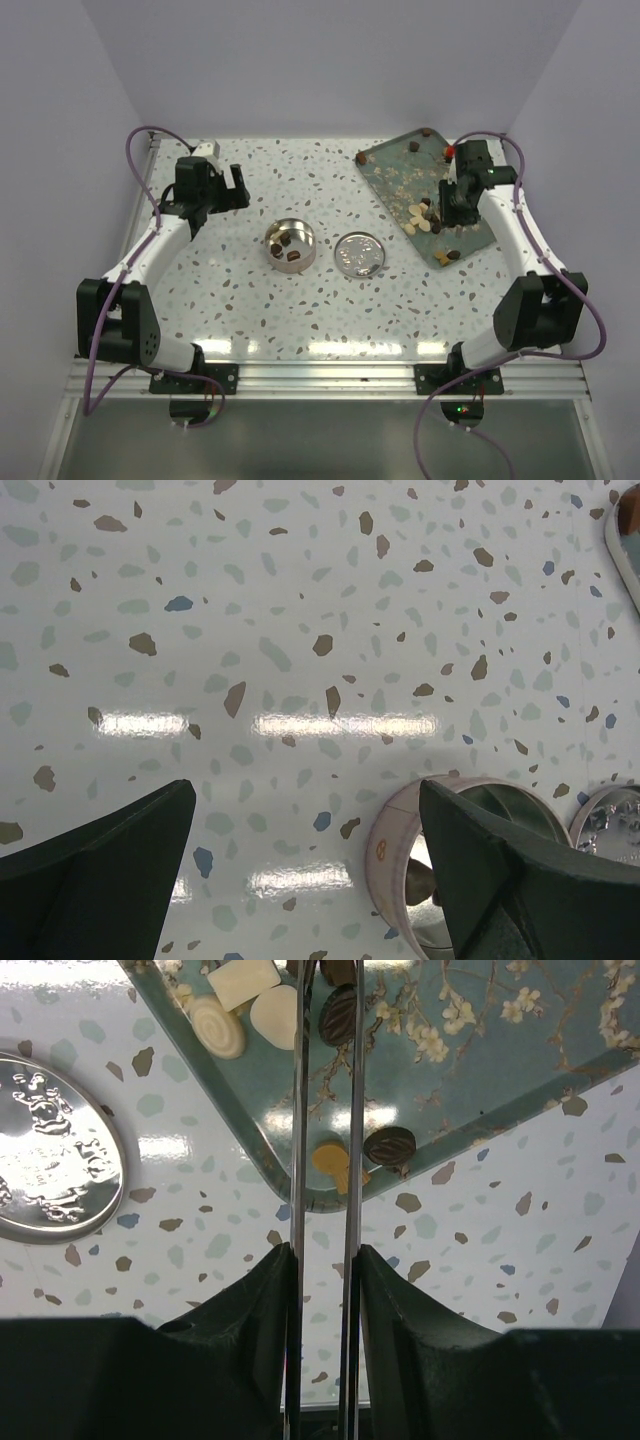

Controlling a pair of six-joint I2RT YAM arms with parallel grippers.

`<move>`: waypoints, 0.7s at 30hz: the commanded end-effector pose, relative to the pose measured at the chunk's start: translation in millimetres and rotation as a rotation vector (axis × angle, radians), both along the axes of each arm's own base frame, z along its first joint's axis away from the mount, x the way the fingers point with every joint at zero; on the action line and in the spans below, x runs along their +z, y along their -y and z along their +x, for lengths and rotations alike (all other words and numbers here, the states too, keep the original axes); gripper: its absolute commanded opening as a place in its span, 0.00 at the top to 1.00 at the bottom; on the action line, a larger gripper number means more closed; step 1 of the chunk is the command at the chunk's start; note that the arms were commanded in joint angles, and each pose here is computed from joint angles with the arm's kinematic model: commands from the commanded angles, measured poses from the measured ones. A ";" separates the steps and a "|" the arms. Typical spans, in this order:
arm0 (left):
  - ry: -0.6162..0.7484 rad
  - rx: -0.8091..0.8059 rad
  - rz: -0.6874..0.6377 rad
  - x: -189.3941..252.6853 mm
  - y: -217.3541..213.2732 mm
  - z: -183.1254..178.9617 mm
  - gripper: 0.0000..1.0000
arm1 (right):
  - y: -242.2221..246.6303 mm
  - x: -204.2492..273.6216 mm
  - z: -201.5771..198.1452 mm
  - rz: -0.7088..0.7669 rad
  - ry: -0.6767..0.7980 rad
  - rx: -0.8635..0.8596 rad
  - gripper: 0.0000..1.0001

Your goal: Pack the chocolate

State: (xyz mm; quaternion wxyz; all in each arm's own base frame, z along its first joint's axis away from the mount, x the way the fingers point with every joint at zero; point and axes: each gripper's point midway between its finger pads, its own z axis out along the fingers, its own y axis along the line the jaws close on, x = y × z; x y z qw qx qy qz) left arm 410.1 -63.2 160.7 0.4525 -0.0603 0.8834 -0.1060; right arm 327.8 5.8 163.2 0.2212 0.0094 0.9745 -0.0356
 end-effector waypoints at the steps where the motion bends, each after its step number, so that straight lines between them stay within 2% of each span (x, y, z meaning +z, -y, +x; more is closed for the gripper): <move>1: 0.034 -0.006 -0.001 8.6 2.4 2.1 0.00 | -2.2 2.1 8.0 0.012 0.030 -0.002 0.66; 21: 0.035 -0.011 -0.006 8.2 4.0 3.9 0.00 | -2.8 -1.3 -2.5 0.018 -0.004 -0.005 0.63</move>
